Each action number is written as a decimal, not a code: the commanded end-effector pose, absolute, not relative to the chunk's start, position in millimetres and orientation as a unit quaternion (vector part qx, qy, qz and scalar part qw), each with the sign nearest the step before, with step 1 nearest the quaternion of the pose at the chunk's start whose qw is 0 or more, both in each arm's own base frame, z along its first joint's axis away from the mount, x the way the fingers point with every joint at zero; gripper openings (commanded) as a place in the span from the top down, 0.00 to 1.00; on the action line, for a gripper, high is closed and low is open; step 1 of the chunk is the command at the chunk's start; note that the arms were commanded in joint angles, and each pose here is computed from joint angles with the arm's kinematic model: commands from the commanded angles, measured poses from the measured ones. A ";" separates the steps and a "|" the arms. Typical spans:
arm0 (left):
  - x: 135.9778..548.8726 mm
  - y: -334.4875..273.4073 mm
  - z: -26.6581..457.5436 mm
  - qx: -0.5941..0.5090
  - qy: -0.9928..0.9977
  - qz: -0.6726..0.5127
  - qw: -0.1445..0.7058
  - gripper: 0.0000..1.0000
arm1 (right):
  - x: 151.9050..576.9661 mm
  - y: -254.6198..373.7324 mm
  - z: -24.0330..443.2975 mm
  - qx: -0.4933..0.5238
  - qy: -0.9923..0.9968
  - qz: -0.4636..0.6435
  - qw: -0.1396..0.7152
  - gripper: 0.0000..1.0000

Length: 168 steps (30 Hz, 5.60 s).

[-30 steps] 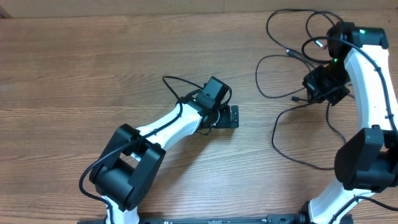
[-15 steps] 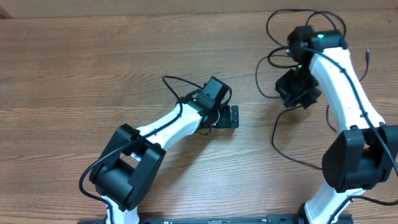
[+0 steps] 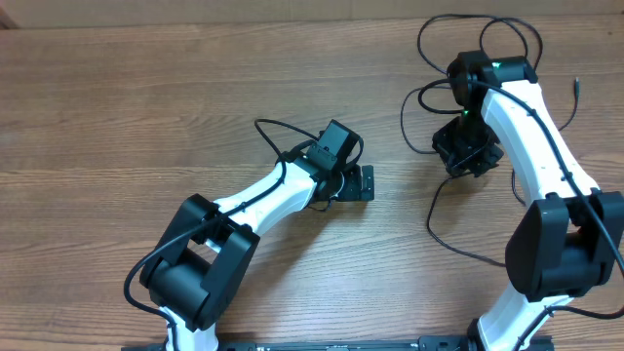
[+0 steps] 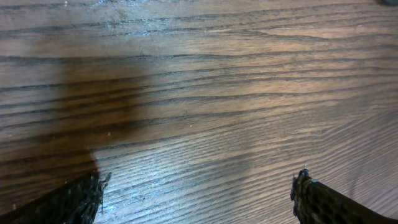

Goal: Untangle cables

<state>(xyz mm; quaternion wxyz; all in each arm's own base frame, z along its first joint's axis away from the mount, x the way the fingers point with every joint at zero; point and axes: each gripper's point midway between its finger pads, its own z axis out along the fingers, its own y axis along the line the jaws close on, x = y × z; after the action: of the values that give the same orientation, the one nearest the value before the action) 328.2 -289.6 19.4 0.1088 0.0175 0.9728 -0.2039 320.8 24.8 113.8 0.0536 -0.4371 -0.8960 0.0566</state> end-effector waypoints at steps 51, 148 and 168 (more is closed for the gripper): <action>326.9 -284.7 11.4 0.009 0.975 -0.199 0.096 0.01 | 297.5 10.7 103.5 -0.439 -0.890 0.101 0.076 0.96; 322.7 -282.3 9.6 0.008 0.977 -0.195 0.087 0.00 | 348.8 29.6 151.7 -0.353 -0.935 0.016 -0.004 0.96; 323.1 -282.3 9.7 0.008 0.977 -0.194 0.087 0.01 | 262.9 21.5 115.5 -0.337 -0.923 0.095 0.160 0.96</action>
<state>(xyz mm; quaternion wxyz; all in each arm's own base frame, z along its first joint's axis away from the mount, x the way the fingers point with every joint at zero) 326.1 -287.3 18.9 0.1008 0.0155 0.9741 -0.2020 271.5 24.7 123.3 0.1496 -0.3432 -0.9237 0.0815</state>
